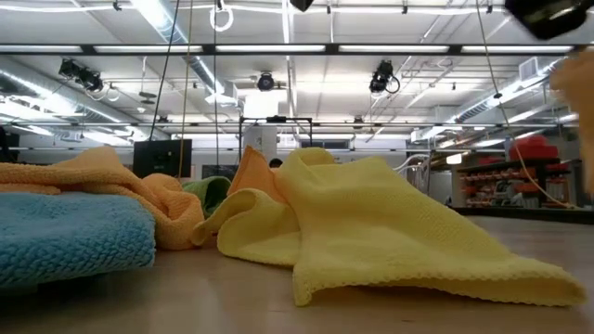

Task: Fold microfiber towels
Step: Fold the right orange microfiber cloth

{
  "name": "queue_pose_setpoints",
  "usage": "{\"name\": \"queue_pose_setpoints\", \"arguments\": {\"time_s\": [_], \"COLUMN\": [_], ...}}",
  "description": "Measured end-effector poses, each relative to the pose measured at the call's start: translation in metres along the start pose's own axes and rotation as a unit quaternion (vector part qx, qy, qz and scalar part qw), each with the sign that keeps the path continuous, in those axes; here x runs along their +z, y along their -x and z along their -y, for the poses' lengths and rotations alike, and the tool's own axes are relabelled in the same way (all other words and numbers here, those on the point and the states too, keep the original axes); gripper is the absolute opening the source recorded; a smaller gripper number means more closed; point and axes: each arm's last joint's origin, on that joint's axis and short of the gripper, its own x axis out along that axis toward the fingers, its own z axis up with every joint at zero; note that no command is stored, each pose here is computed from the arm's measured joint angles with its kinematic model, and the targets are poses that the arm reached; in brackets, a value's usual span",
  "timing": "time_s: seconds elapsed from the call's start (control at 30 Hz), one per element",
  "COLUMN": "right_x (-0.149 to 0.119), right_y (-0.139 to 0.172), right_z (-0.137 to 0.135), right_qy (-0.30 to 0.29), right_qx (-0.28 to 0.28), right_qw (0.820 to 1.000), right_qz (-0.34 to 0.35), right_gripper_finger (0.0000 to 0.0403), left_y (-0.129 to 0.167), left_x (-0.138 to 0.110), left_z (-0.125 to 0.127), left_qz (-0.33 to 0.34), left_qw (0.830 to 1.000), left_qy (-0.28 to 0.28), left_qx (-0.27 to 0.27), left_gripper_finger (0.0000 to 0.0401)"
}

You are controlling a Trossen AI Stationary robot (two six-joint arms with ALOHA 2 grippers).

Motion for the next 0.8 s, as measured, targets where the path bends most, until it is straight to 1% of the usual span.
{"name": "queue_pose_setpoints", "arguments": {"time_s": [0.1, 0.2, 0.3, 0.43, 0.53, 0.63, 0.8], "right_x": [-0.006, -0.004, 0.003, 0.017, 0.031, 0.041, 0.047], "right_y": [-0.01, -0.013, -0.004, 0.02, 0.044, 0.062, 0.073], "right_z": [0.012, 0.021, 0.023, 0.024, 0.024, 0.018, -0.003], "right_qy": [0.023, 0.009, 0.0, -0.01, -0.037, -0.075, -0.099], "right_qx": [-0.033, -0.044, -0.05, -0.038, 0.019, 0.088, 0.161], "right_qw": [0.999, 0.999, 0.999, 0.999, 0.996, 0.986, 0.97], "right_qz": [-0.012, -0.016, -0.016, 0.026, 0.077, 0.117, 0.155], "right_gripper_finger": [0.0012, 0.0012, 0.0012, 0.0012, 0.0012, 0.0012, 0.0012], "left_y": [0.0, 0.0, -0.004, -0.014, -0.025, -0.027, -0.022], "left_x": [0.0, -0.002, -0.006, -0.012, -0.019, -0.02, -0.02], "left_z": [0.0, 0.0, 0.001, 0.004, 0.003, 0.003, 0.012], "left_qz": [-0.001, -0.007, -0.016, -0.013, -0.022, -0.019, -0.01], "left_qw": [1.0, 1.0, 1.0, 1.0, 1.0, 1.0, 1.0], "left_qy": [0.001, 0.004, 0.005, -0.005, -0.002, 0.0, -0.006], "left_qx": [0.0, 0.001, 0.003, 0.004, 0.01, 0.011, 0.001], "left_gripper_finger": [0.0107, 0.0107, 0.0107, 0.0107, 0.0108, 0.011, 0.0116]}}
